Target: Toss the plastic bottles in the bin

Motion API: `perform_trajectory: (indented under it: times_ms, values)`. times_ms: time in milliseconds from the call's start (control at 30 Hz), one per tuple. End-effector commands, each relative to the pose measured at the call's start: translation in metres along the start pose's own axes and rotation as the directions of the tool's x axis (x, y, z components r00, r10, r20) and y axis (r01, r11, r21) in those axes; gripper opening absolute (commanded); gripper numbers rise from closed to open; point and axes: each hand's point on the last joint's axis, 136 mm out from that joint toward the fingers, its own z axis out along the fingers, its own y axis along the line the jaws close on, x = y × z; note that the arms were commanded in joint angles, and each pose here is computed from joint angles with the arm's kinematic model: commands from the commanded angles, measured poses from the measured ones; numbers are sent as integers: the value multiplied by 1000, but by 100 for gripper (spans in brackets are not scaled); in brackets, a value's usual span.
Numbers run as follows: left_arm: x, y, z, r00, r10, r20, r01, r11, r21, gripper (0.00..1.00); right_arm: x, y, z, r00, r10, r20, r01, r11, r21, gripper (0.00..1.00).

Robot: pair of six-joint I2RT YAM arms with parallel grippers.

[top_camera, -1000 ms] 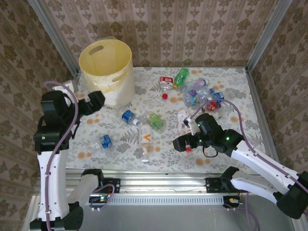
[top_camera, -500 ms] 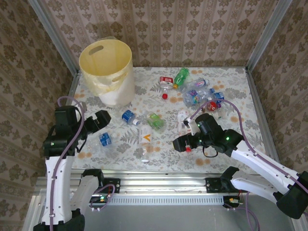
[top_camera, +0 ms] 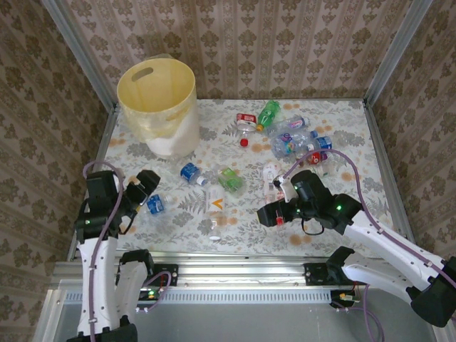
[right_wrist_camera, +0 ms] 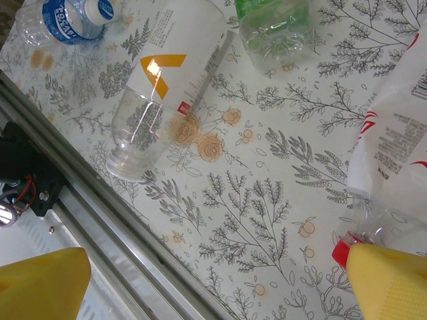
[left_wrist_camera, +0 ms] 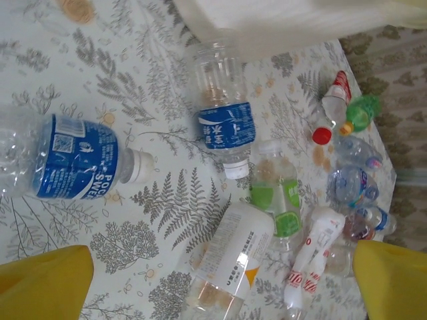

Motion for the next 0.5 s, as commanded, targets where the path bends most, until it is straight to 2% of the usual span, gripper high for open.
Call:
perform_trajectory:
  times_ms: [0, 133, 233, 333, 467]
  values:
    - [3, 9, 9, 979, -205, -5, 205, 978, 29, 100, 4, -2, 0, 1000, 20, -4, -20, 1000, 3, 100]
    - [5, 29, 12, 926, -375, 43, 375, 927, 9, 100, 5, -3, 0, 1000, 19, -5, -19, 1000, 3, 100]
    - [8, 38, 11, 887, -456, 75, 456, 890, 14, 100, 6, -3, 0, 1000, 20, -6, -20, 1000, 5, 100]
    - [18, 61, 5, 836, -535, 120, 546, 834, -82, 100, 5, -3, 2, 1000, 26, -3, -26, 1000, 1, 100]
    - [27, 85, -2, 790, -586, 177, 612, 764, -205, 100, 4, -2, 3, 1000, 28, -6, -28, 1000, -3, 100]
